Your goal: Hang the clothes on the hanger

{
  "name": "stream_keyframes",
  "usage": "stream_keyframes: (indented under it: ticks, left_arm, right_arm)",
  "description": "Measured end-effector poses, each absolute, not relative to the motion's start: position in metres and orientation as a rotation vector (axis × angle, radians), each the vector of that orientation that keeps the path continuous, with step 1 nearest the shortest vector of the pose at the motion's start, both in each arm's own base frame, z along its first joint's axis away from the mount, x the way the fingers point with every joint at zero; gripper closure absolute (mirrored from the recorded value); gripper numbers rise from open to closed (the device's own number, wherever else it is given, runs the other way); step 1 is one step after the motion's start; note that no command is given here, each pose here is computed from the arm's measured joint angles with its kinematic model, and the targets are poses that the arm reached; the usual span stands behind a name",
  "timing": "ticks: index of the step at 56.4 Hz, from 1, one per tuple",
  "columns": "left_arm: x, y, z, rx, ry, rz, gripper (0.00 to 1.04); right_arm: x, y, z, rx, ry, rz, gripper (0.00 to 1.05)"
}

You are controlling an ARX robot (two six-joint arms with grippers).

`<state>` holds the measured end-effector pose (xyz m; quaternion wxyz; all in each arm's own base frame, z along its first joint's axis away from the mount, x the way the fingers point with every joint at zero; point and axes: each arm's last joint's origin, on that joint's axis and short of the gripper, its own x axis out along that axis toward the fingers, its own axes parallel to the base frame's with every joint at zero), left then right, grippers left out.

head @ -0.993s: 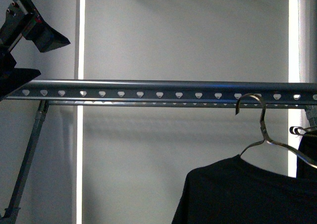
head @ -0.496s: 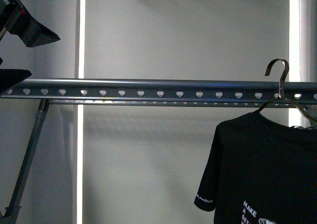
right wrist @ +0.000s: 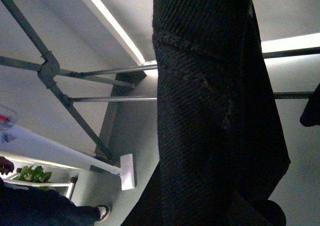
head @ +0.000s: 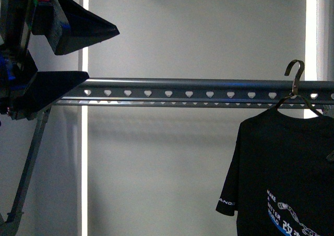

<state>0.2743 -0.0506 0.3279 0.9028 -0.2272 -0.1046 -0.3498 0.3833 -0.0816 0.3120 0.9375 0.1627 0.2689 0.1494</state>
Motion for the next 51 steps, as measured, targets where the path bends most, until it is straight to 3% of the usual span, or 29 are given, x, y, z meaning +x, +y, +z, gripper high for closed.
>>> stream_keyframes:
  ticks: [22,24,38,46,51]
  left_arm:
    - [0.279,-0.048,0.32,-0.465,-0.188,-0.716,0.06]
    - [0.279,-0.048,0.319,-0.466,-0.184,-0.714,0.06]
    - [0.288,-0.049,0.314,-0.438,-0.121,-0.622,0.06]
    - [0.301,-0.049,0.299,-0.381,0.001,-0.492,0.06]
    - [0.306,-0.05,0.287,-0.332,0.078,-0.434,0.06]
  right_arm:
    - [0.384,-0.067,0.271,0.284,0.577,0.276,0.94]
    - [0.38,-0.067,0.268,0.264,0.559,0.274,0.85]
    - [0.345,-0.06,0.26,0.177,0.402,0.193,0.5]
    - [0.296,-0.052,0.279,0.124,0.211,0.187,0.29]
    - [0.241,-0.046,0.292,0.135,0.081,0.212,0.09]
